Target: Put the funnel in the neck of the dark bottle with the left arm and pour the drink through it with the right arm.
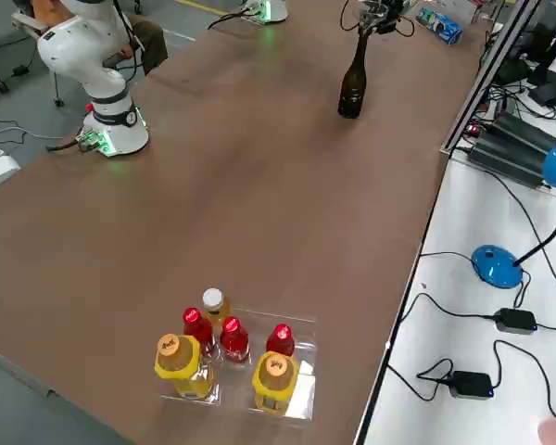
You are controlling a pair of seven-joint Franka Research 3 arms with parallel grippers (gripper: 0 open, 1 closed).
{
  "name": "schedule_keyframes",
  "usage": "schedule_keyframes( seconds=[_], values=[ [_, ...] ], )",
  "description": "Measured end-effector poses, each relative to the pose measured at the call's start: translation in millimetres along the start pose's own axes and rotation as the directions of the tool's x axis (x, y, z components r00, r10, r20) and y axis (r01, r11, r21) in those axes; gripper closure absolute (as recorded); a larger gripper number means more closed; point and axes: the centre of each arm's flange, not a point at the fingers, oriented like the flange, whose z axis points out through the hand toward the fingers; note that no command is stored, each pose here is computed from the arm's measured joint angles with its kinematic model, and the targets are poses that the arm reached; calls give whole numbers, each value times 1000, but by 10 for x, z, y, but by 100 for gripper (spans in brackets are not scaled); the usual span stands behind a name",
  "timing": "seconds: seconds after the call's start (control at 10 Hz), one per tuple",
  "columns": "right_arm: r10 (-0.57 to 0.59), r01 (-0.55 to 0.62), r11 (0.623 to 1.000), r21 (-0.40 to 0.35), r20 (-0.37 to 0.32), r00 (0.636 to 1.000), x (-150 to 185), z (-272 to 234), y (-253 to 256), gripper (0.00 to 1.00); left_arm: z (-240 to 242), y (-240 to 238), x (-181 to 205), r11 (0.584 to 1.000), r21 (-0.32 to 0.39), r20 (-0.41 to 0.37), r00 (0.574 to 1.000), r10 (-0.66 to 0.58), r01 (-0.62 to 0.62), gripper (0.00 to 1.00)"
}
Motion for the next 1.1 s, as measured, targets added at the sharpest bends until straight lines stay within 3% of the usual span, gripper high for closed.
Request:
schedule_keyframes(
  seconds=[1.1],
  values=[
    [97,-97,995,31,31,995,105,-20,-42,60,-16,-10,2,1000,5,3,1000,1,-1,75]
  ],
)
